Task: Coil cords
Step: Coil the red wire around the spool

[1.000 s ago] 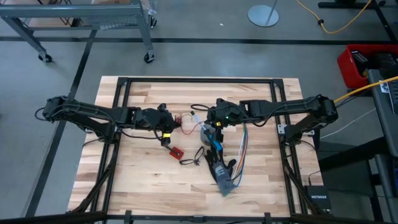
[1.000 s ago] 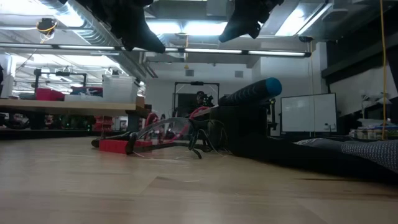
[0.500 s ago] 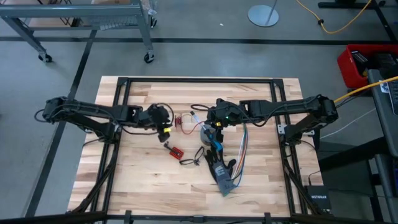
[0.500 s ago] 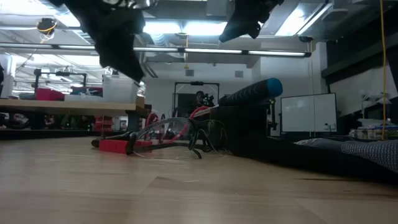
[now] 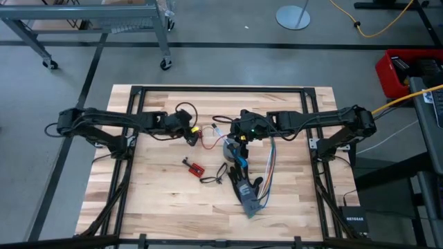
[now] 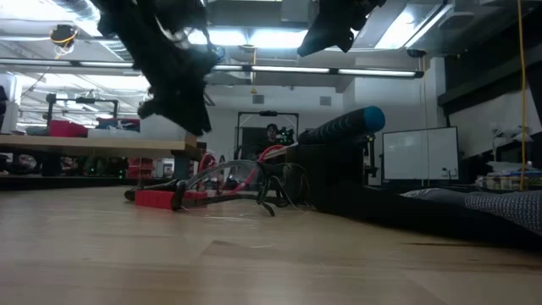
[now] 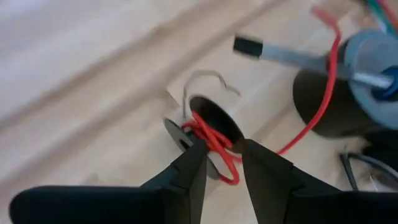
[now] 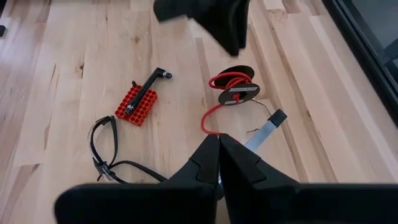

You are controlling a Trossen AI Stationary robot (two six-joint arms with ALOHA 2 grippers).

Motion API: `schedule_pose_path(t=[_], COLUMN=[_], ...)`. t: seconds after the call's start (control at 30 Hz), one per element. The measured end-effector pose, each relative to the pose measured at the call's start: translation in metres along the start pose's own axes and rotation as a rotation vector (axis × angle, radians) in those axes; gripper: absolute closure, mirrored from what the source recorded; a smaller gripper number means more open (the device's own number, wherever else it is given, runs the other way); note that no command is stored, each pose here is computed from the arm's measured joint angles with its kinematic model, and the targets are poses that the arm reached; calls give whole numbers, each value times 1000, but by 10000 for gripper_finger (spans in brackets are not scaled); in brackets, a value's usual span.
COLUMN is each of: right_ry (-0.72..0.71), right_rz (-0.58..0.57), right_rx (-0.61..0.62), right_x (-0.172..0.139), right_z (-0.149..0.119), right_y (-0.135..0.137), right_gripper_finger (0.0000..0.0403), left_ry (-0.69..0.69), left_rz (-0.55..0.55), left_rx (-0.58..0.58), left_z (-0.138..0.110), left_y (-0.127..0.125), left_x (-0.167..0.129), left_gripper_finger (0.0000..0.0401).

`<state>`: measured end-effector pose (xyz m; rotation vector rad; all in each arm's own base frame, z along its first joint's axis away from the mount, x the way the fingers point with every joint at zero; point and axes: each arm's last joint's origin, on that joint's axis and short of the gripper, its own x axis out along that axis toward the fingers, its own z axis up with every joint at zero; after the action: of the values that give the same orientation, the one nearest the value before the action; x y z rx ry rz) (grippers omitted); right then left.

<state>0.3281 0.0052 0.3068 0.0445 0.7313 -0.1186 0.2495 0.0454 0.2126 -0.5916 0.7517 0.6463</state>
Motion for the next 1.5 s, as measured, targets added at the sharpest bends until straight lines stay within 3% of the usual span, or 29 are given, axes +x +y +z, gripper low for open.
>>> schedule_pose_path(t=[0.27,1.17,1.5], right_ry=[1,-1,-3], right_rz=[0,-10,-10], right_rx=[-3,-27,-27], right_x=[0,0,0], right_z=[0,0,0], right_y=[0,0,0], right_gripper_finger=[386,386,386], left_ry=[148,88,81], left_rz=[25,49,7], left_rx=[-87,-201,-220], left_z=[-8,10,12], left_y=[6,24,21], left_x=[31,34,34], left_gripper_finger=[308,308,308])
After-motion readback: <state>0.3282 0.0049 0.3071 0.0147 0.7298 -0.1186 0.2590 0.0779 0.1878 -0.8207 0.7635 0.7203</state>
